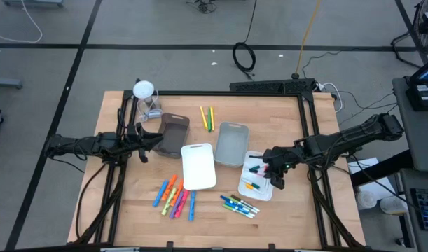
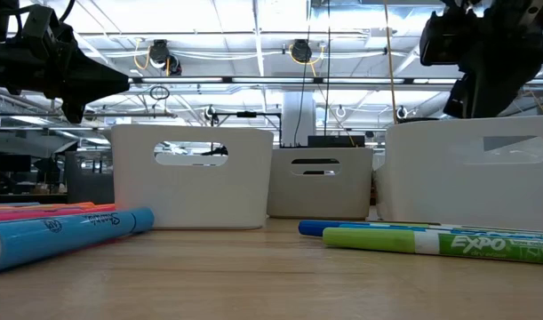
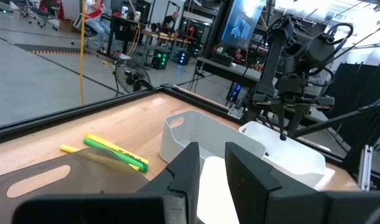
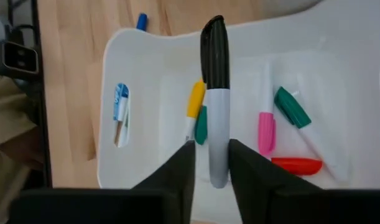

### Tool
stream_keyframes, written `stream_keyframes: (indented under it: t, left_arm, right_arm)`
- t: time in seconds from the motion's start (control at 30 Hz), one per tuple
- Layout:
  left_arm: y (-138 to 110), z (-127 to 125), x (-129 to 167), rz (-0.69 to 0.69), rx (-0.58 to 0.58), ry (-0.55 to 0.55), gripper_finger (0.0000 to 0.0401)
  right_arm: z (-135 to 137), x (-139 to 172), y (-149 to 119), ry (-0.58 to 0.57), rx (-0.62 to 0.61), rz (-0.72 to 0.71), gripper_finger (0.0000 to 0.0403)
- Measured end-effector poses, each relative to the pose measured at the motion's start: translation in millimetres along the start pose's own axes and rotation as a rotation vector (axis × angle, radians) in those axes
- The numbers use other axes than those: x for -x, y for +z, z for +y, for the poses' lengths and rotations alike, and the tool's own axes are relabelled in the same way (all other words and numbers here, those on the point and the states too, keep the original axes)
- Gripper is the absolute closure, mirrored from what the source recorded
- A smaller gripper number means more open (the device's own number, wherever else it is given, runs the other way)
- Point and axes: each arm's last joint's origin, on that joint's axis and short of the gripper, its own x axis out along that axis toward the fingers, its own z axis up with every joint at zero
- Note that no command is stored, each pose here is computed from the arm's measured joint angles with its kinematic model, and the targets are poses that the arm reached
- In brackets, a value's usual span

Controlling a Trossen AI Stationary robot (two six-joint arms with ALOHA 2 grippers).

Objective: Pick & Place Markers
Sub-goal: Put the black mini marker into the right white bin, then put the left yellow pen into the black bin

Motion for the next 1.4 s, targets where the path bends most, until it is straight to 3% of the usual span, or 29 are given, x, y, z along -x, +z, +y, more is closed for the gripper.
stream_keyframes:
  t: [0.23,0.43,0.57,0.77,0.87,1.03,1.2,1.4]
  left_arm:
    - [-0.1,0.0,0.0,0.001,0.0,0.0,0.0322]
    - [0.0,0.0,0.0,0.0,0.0,0.0,0.0322]
    - [-0.1,0.0,0.0,0.001,-0.001,0.0,0.0322]
    - [-0.1,0.0,0.0,0.001,0.0,0.0,0.0322]
    - [-0.2,0.0,0.0,0.001,-0.001,0.0,0.0322]
    - [-0.1,0.0,0.0,0.001,0.0,0.0,0.0322]
    - [-0.1,0.0,0.0,0.0,0.0,0.0,0.0322]
    - [0.0,0.0,0.0,0.0,0.0,-0.001,0.0322]
  right_arm:
    - [2.3,0.8,3.0,0.023,0.02,-0.033,0.0263]
    - [3.8,2.8,4.6,0.043,0.033,-0.057,0.0256]
    - [9.3,15.0,6.7,0.152,0.07,-0.098,0.0259]
    - [14.5,65.1,4.7,0.28,0.269,-0.37,0.0257]
    - [4.2,92.8,-6.6,0.2,0.418,-0.502,0.0259]
    - [-18.9,118.4,-38.3,0.049,0.385,-0.562,0.026]
    - [-32.4,111.4,-46.7,-0.065,0.426,-0.876,0.0255]
    - [-52.9,88.3,-66.3,-0.17,0.444,-0.944,0.0257]
